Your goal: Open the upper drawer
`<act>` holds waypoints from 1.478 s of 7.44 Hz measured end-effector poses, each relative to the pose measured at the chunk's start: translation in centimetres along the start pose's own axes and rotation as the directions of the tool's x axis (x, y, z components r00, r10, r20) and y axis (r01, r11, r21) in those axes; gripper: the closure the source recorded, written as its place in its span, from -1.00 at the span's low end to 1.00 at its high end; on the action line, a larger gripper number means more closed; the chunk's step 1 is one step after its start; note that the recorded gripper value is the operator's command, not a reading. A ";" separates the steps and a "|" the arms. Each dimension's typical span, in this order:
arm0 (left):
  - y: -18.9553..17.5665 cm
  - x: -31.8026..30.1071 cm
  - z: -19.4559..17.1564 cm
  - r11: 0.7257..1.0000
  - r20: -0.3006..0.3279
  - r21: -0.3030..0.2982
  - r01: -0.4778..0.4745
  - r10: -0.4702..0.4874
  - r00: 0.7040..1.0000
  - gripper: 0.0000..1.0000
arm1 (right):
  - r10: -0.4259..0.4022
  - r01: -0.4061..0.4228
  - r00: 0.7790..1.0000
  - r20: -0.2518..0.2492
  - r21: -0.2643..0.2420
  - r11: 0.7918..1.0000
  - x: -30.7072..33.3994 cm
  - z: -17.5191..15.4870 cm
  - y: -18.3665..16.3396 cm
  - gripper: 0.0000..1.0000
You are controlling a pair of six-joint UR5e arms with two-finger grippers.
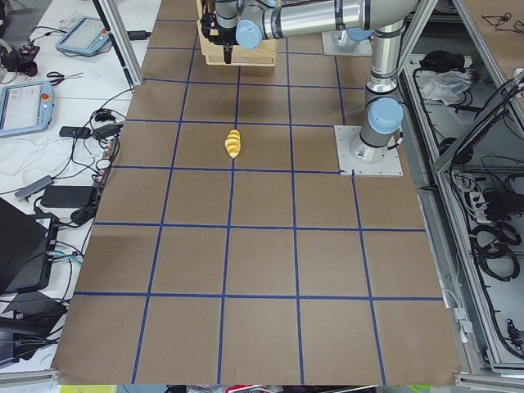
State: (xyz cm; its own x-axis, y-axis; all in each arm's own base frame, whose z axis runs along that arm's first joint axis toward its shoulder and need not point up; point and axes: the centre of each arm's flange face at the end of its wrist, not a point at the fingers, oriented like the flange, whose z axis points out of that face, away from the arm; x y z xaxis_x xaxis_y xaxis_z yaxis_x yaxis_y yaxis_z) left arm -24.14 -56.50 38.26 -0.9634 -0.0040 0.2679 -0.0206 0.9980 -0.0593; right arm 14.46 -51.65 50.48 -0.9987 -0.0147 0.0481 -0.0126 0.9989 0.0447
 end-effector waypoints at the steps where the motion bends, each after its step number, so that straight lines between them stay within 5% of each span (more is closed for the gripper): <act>1: -0.1 -0.8 -0.6 1.000 0.002 -0.001 0.009 -0.009 1.000 -1.00 | 0.001 -0.001 1.000 0.000 0.000 1.000 0.0 0.0 0.0 -1.00; 8: -0.9 -6.2 -3.3 0.998 0.014 -0.017 0.061 -0.060 0.998 -1.00 | 0.000 0.000 1.000 0.000 0.000 1.000 0.0 0.0 0.0 -1.00; 11: 1.3 -6.3 -9.5 0.998 0.104 -0.033 0.048 -0.044 0.994 -1.00 | 0.001 -0.001 1.000 0.000 0.000 1.000 0.0 0.0 0.0 -1.00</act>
State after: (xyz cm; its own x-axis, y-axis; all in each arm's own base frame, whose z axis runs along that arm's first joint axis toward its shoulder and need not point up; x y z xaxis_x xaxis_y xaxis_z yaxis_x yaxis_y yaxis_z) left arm -15.52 -54.58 45.66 -0.9842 -0.0545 0.1687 -0.0577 0.9982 -0.0145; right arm 14.48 -51.64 50.47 -0.9987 -0.0140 0.0481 -0.0118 0.9989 0.0449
